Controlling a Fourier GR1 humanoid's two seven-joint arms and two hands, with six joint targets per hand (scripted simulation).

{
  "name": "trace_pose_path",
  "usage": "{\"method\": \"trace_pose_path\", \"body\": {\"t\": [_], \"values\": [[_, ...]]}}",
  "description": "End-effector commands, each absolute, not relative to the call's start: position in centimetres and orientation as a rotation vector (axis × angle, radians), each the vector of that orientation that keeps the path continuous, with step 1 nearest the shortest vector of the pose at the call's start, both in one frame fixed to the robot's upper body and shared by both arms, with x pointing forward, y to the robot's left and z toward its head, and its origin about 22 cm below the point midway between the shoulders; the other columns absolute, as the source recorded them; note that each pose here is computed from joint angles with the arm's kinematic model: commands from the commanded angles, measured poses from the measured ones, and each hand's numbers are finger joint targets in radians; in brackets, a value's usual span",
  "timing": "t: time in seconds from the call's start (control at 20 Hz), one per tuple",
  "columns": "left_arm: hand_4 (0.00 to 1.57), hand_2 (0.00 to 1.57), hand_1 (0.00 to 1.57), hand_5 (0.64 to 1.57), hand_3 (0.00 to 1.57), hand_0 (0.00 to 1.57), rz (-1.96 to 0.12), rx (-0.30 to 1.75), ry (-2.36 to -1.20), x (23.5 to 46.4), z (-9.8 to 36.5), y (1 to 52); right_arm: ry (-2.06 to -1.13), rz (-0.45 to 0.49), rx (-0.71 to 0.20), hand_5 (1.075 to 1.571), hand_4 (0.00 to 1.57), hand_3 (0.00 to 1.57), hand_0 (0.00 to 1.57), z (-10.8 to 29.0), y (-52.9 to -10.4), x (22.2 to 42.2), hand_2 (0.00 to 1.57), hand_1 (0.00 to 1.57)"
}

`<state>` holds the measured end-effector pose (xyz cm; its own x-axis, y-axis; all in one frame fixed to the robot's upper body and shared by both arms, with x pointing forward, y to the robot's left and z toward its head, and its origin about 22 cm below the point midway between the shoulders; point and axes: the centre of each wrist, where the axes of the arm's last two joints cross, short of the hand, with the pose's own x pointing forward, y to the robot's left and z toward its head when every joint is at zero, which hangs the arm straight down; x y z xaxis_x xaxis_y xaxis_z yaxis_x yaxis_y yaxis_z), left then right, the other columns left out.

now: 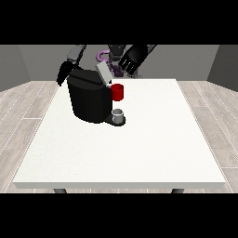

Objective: Insert the coffee pod into the coffee machine and close the lid

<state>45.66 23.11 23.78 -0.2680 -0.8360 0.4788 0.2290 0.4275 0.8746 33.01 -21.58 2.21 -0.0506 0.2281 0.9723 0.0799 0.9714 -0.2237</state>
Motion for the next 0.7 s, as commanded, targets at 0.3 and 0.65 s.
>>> {"method": "trace_pose_path", "body": {"t": [0.3, 0.65], "values": [[0.49, 1.29, 1.22, 1.571, 1.24, 1.22, -1.131, 0.62, -1.549, 45.7, 27.7, 25.1, -1.665, 0.125, -0.259, 1.571, 0.12, 0.0, 0.0, 4.6, -21.7, 34.2, 0.0, 0.0], [0.46, 1.26, 1.2, 1.571, 1.23, 1.2, -1.128, 0.621, -1.531, 46.2, 26.0, 22.4, -1.677, 0.099, -0.248, 1.571, 0.19, 0.0, 0.0, 4.2, -21.4, 34.3, 0.0, 0.0]]}}
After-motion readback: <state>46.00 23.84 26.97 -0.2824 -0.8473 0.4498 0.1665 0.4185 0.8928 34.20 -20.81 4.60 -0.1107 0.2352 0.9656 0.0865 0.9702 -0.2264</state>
